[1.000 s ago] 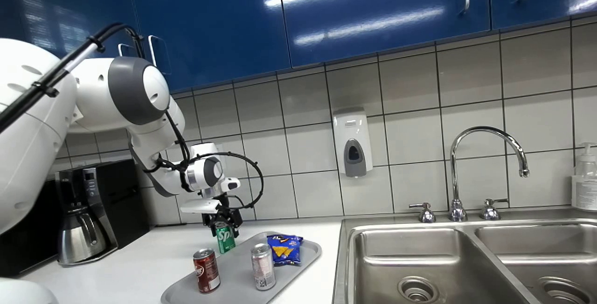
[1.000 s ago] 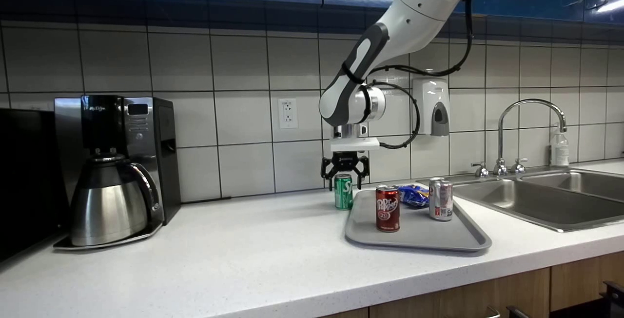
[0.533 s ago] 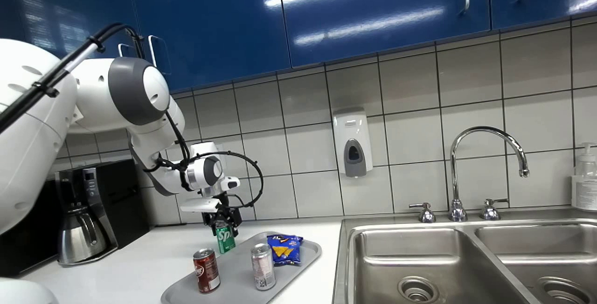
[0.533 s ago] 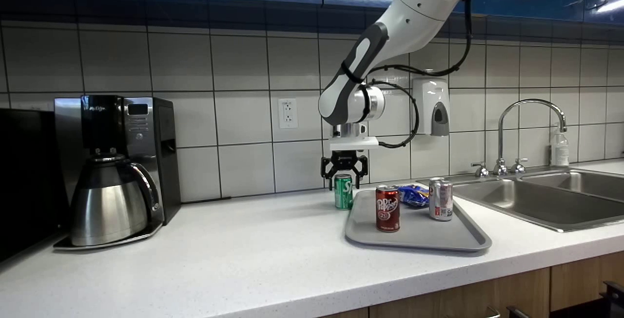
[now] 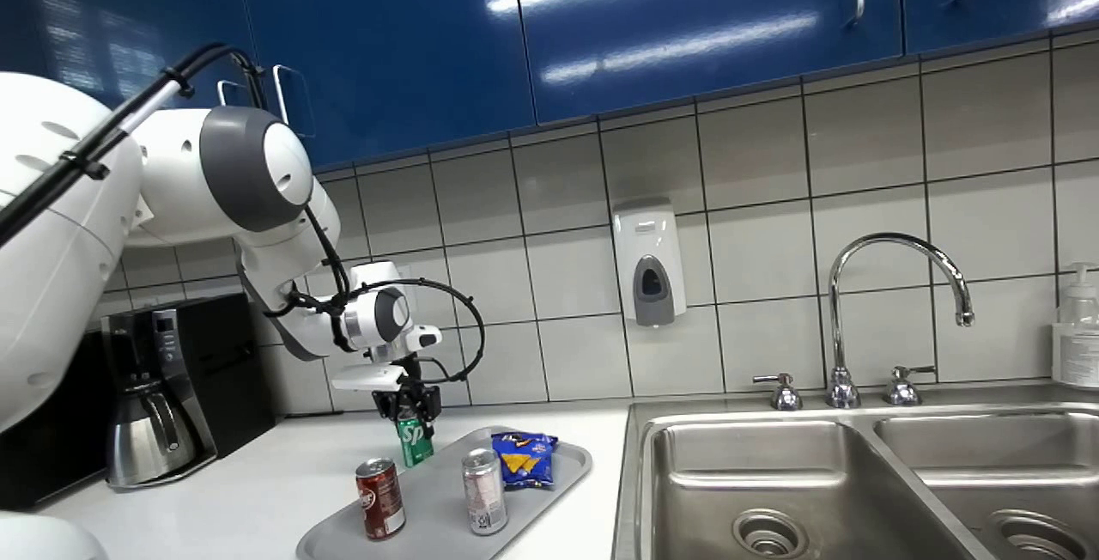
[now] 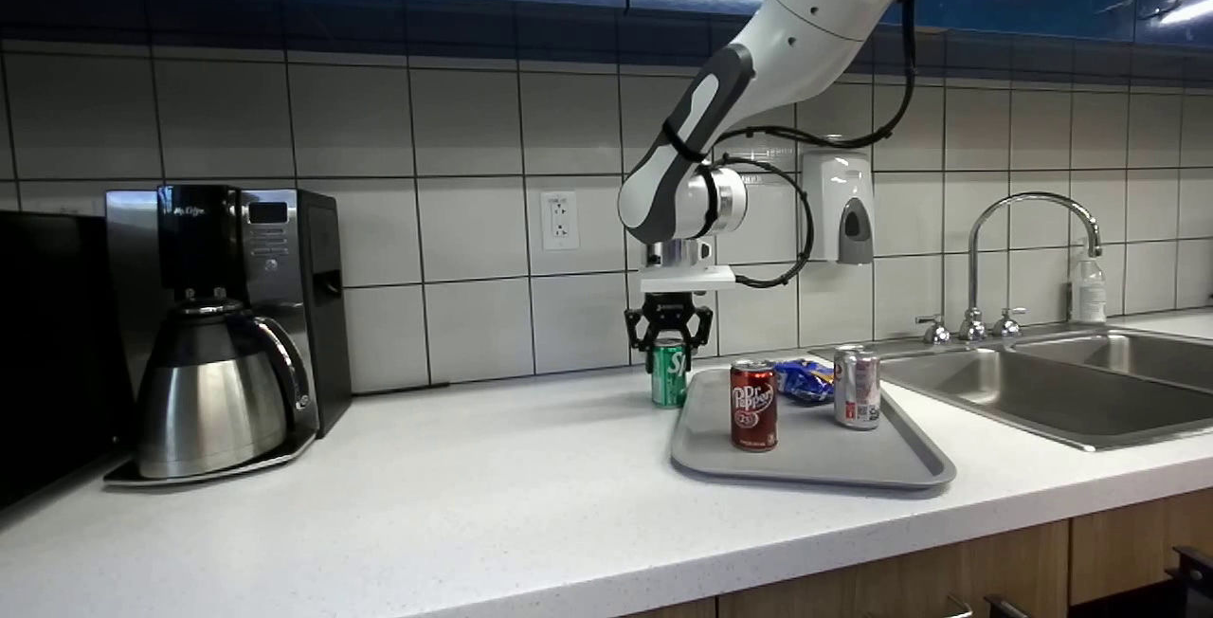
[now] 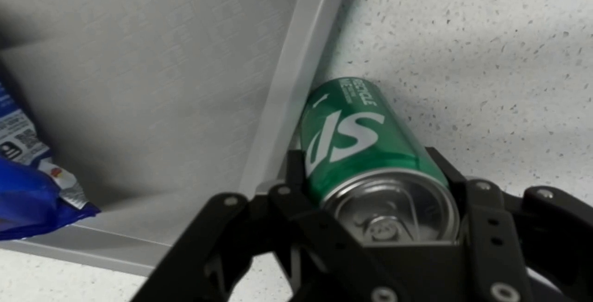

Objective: Move the cans to the tray

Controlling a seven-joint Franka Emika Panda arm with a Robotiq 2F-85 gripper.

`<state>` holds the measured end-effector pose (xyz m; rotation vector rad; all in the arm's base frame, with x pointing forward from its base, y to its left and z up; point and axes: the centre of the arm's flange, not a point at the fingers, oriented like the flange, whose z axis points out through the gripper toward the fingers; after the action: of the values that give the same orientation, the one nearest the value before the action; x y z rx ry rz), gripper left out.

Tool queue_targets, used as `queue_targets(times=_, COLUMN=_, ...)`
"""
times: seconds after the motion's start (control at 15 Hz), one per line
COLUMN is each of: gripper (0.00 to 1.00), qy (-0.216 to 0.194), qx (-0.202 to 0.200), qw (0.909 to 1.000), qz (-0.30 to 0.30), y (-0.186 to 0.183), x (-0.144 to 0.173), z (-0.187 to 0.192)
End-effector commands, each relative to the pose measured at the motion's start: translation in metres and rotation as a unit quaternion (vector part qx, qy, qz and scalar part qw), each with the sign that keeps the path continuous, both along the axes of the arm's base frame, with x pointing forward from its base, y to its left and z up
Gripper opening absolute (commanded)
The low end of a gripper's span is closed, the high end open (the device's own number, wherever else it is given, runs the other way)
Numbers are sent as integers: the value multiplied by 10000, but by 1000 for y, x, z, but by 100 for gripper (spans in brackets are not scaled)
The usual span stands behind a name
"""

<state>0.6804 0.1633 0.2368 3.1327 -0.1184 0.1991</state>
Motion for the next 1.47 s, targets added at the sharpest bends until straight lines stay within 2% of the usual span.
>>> queue_targets(times=0.0, gripper=38, qy=4, qx=34, qw=9999, qz=127, y=5, x=6, z=7)
queue_targets(times=0.6, gripper=38, qy=-382, qx=114, qw=9990, qz=177, y=10, x=13, z=61)
queue_targets(times=0.93, gripper=38, qy=-341, qx=155, qw=9992, qz=128, y=-3, x=7, z=78)
queue_targets(times=1.4, gripper=38, qy=-291, qx=-9, qw=9995, qz=76, y=-32, x=-10, z=104)
